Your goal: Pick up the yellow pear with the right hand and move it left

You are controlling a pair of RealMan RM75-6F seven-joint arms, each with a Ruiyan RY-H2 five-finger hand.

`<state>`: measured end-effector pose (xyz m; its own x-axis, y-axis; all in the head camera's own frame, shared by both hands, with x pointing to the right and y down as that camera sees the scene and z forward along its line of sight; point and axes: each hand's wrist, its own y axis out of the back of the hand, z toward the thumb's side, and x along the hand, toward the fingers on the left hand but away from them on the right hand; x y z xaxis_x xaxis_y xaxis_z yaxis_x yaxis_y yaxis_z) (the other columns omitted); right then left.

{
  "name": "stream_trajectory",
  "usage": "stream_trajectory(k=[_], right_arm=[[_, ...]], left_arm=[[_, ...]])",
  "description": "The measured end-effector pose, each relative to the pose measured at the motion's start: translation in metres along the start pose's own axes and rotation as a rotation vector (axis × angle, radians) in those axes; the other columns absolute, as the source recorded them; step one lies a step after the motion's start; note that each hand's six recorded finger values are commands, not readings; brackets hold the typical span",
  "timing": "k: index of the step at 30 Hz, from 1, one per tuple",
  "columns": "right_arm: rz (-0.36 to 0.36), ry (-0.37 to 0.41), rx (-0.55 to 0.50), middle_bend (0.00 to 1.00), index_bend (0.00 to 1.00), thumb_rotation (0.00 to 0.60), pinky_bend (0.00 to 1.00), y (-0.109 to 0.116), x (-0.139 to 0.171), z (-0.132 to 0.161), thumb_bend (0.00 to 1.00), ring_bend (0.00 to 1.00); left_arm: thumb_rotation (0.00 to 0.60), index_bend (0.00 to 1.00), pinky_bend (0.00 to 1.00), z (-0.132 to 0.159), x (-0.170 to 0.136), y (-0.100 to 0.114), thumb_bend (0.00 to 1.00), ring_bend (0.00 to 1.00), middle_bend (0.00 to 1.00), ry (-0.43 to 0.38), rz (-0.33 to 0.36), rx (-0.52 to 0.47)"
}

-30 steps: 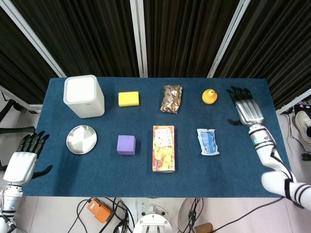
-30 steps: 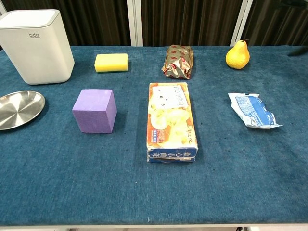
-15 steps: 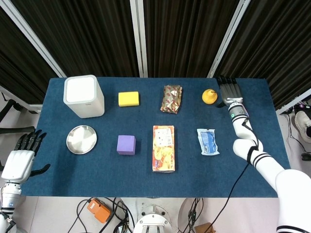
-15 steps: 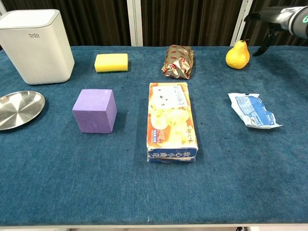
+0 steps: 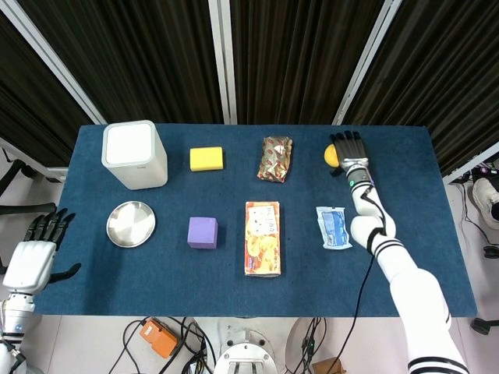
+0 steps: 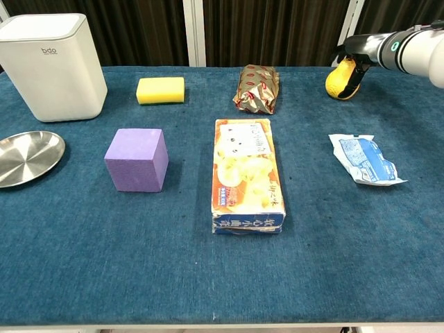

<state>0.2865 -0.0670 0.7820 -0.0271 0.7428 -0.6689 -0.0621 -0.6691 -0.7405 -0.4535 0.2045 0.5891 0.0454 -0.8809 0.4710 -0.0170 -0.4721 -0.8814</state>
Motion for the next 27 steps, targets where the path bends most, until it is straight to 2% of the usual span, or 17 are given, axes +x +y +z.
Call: stream_trajectory(k=[7, 16, 22, 27], right_arm=[[0.004, -0.024, 0.032, 0.38, 0.47, 0.600, 0.44, -0.001, -0.003, 0.003, 0.40, 0.38], [-0.004, -0.044, 0.045, 0.52, 0.66, 0.600, 0.58, -0.003, -0.003, 0.003, 0.44, 0.56], [-0.061, -0.048, 0.048, 0.56, 0.71, 0.600, 0.61, 0.010, -0.003, 0.000, 0.45, 0.61], [-0.116, -0.004, 0.018, 0.56, 0.71, 0.600, 0.61, 0.024, -0.002, 0.011, 0.45, 0.61]], left_arm=[[0.600, 0.00, 0.04, 0.001, -0.001, 0.001, 0.12, 0.00, 0.00, -0.003, 0.005, 0.001], [0.600, 0.00, 0.04, 0.000, -0.002, 0.001, 0.12, 0.00, 0.00, 0.003, 0.009, 0.002], [0.600, 0.00, 0.04, 0.000, -0.002, 0.001, 0.12, 0.00, 0.00, 0.002, 0.007, -0.001], [0.600, 0.00, 0.04, 0.000, -0.004, 0.003, 0.12, 0.00, 0.00, 0.001, 0.016, -0.003]])
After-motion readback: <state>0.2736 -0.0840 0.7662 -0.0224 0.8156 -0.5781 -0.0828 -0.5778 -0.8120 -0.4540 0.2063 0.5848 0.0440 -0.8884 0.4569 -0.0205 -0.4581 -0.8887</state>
